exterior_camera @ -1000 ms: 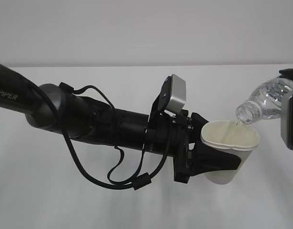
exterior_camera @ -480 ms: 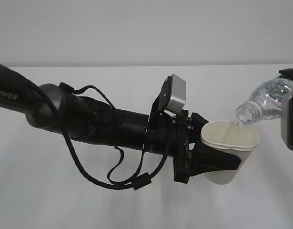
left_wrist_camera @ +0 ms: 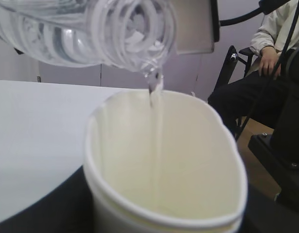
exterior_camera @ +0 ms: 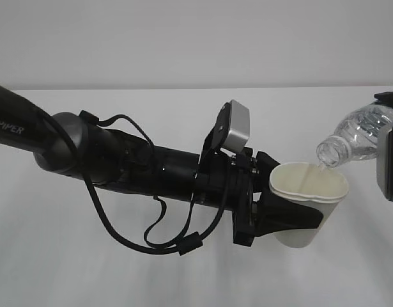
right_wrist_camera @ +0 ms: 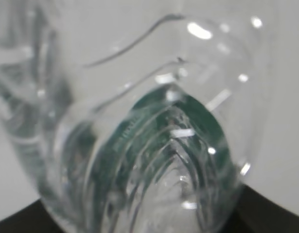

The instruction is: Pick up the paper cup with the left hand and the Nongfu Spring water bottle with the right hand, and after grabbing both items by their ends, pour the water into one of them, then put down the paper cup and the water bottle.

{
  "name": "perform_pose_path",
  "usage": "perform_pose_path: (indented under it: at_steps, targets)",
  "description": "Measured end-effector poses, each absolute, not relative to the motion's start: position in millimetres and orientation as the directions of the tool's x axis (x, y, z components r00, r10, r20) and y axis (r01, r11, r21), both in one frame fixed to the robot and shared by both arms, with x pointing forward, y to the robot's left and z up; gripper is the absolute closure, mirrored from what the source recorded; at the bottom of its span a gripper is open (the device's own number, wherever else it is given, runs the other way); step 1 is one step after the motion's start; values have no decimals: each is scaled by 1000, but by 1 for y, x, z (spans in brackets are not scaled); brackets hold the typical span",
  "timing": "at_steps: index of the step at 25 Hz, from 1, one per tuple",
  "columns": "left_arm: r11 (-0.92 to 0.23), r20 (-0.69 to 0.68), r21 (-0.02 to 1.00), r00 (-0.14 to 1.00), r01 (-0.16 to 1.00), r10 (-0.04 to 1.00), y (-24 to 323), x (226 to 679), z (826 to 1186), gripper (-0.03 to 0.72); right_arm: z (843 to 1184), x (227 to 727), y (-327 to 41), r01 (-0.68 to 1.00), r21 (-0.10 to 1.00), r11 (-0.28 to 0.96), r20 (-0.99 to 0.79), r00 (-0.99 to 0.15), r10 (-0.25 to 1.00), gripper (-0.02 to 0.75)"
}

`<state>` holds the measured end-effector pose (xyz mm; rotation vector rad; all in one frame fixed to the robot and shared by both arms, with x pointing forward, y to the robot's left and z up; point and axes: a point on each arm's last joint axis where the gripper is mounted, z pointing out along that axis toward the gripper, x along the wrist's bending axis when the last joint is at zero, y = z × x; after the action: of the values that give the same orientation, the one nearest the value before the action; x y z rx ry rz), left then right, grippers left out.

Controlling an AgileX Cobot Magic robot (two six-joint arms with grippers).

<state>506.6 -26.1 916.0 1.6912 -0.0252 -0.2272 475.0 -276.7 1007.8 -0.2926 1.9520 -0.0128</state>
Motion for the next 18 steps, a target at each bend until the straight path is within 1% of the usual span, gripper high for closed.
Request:
perform_pose_path:
  at_steps: [18]
  targets:
    - [-137,-134,984,979,114,-151,-26,506,916,258,1008,475,-277,-205,-163,965,-905,-358,-229,324]
